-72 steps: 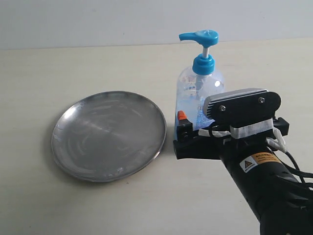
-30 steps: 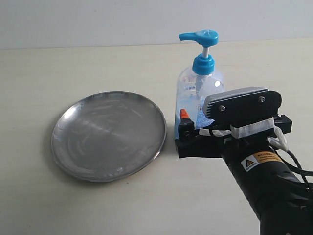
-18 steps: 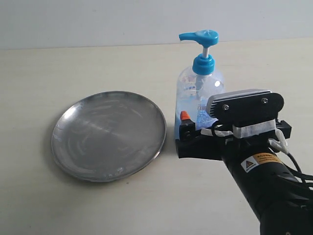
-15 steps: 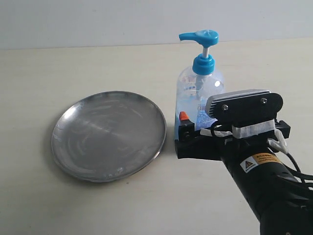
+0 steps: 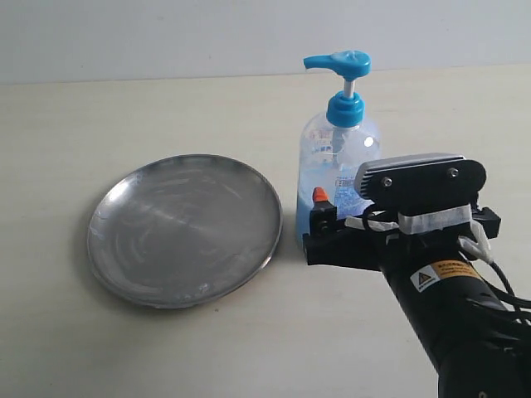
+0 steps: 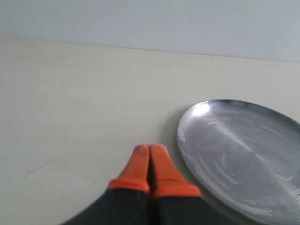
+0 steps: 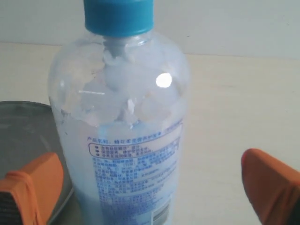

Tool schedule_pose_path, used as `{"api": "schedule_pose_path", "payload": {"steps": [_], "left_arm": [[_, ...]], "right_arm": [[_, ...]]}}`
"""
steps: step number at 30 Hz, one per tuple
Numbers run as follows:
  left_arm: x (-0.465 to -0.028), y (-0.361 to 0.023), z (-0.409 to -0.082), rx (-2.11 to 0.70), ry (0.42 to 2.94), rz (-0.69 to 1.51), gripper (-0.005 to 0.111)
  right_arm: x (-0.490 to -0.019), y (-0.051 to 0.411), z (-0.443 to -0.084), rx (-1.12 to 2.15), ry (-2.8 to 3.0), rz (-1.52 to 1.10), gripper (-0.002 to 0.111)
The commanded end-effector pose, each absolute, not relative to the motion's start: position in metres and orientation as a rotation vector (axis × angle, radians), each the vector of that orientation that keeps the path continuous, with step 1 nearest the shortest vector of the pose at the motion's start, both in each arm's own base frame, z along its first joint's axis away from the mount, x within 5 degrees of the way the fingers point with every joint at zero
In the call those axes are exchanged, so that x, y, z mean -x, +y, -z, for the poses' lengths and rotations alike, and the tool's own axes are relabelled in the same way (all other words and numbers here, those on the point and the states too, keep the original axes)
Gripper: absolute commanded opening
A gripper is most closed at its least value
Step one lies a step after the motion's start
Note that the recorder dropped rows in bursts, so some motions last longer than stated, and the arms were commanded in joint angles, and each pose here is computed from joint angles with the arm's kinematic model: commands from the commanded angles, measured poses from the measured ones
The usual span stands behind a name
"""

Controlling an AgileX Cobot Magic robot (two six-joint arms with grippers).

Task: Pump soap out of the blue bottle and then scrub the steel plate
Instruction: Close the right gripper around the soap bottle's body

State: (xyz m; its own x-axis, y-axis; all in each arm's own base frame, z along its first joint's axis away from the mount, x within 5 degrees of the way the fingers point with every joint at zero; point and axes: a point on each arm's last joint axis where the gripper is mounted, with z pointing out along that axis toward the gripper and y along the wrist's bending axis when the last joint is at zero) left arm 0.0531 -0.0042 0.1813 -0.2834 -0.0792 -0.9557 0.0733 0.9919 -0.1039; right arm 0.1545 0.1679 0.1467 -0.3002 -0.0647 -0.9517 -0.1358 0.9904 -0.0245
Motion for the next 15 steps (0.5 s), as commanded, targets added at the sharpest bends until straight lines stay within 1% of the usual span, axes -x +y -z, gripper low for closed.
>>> {"api": "schedule_pose_path", "payload": {"steps": [1, 10, 15], "left_arm": [[-0.053, -0.004, -0.181, 0.006, 1.841, 0.148, 0.0], [-0.053, -0.004, -0.181, 0.006, 1.841, 0.148, 0.0], [-0.053, -0.004, -0.181, 0.006, 1.841, 0.148, 0.0]], "right_arm": [[-0.156, 0.165, -0.147, 0.127, 1.861, -0.052, 0.105], [-0.154, 0.179, -0.15, 0.327, 1.809, -0.116, 0.105], [-0.155, 0.175, -0.148, 0.301, 1.831, -0.078, 0.105]]}}
